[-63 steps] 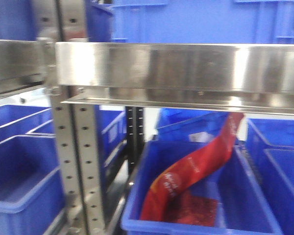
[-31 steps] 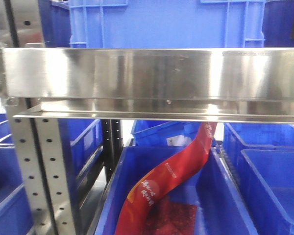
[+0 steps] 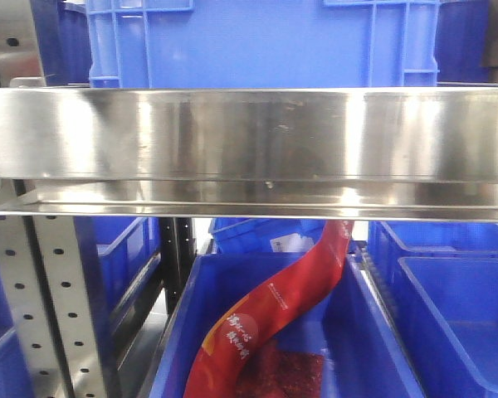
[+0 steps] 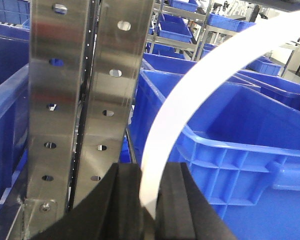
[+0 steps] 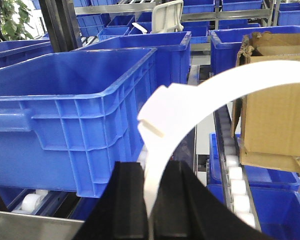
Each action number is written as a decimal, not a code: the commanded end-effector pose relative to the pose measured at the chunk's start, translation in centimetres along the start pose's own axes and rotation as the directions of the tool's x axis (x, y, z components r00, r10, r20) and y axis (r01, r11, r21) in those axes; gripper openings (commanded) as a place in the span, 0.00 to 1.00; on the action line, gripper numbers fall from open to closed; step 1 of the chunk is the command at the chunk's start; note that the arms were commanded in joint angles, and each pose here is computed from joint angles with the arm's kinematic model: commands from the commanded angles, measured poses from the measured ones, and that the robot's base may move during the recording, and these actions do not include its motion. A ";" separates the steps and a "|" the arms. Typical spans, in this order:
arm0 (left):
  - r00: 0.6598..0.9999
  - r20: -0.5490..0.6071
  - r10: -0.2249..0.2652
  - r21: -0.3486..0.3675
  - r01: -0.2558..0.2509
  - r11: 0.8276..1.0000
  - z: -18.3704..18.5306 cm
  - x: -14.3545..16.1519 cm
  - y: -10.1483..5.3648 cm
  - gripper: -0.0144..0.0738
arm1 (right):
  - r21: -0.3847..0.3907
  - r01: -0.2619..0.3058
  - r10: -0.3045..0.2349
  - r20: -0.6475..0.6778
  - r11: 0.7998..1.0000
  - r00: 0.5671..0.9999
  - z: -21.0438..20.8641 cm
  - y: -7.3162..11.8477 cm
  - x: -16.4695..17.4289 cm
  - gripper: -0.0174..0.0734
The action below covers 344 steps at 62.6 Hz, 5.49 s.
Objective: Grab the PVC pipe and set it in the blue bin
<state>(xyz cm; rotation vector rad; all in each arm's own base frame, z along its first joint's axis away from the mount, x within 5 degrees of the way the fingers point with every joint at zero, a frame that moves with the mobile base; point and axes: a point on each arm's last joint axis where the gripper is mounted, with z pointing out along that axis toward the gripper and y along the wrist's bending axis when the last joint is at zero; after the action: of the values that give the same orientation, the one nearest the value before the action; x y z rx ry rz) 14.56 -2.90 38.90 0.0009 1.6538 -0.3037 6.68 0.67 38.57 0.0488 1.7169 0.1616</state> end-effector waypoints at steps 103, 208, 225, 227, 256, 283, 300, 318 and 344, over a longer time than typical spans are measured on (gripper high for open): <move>0.934 -0.274 0.231 0.314 -0.140 0.939 10.0 -7.5 -10.2 0.04 | -0.393 0.041 -0.107 -0.149 0.919 0.983 13.0 7.2 -8.1 0.01; 0.919 -0.376 0.115 0.203 -0.040 0.978 22.2 -7.8 -10.5 0.04 | -0.438 -0.104 0.011 -0.209 0.893 0.978 25.7 12.2 -8.0 0.01; 0.917 -0.353 0.185 0.306 -0.074 0.949 16.7 -10.8 -11.8 0.04 | -0.479 -0.045 -0.043 -0.172 0.876 0.984 20.5 11.6 -10.5 0.01; 0.919 -0.346 0.192 0.321 -0.077 0.944 16.1 -10.9 -12.2 0.04 | -0.475 -0.032 -0.056 -0.169 0.880 0.984 20.0 11.3 -10.3 0.01; 0.925 -0.308 0.221 0.405 -0.082 0.911 13.5 -8.5 -14.2 0.04 | -0.334 -0.045 0.063 0.043 0.941 0.997 13.9 6.9 -5.1 0.01; 0.974 -0.176 0.145 0.363 -0.072 0.929 6.7 -2.6 -9.2 0.04 | -0.313 -0.049 0.064 0.036 0.948 0.997 9.0 4.5 0.4 0.01; 0.998 -0.020 0.053 0.276 -0.046 0.960 1.7 0.1 -4.7 0.04 | -0.351 -0.046 0.050 0.003 0.935 0.999 6.7 4.1 1.2 0.01; 0.998 0.041 0.056 0.272 -0.065 0.960 -0.9 0.5 -3.8 0.04 | -0.369 -0.072 0.076 -0.003 0.927 0.997 6.0 4.2 1.1 0.01; 0.997 0.051 0.053 0.273 -0.065 0.960 -1.0 0.4 -3.8 0.04 | -0.369 -0.072 0.076 -0.003 0.927 0.997 6.0 4.2 1.1 0.01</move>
<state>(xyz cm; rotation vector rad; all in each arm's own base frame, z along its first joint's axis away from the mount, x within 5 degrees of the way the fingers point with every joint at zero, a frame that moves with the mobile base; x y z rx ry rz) 13.00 -6.52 39.02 0.2621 1.5808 -0.4795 12.36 5.48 36.99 -0.1678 1.6692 0.5383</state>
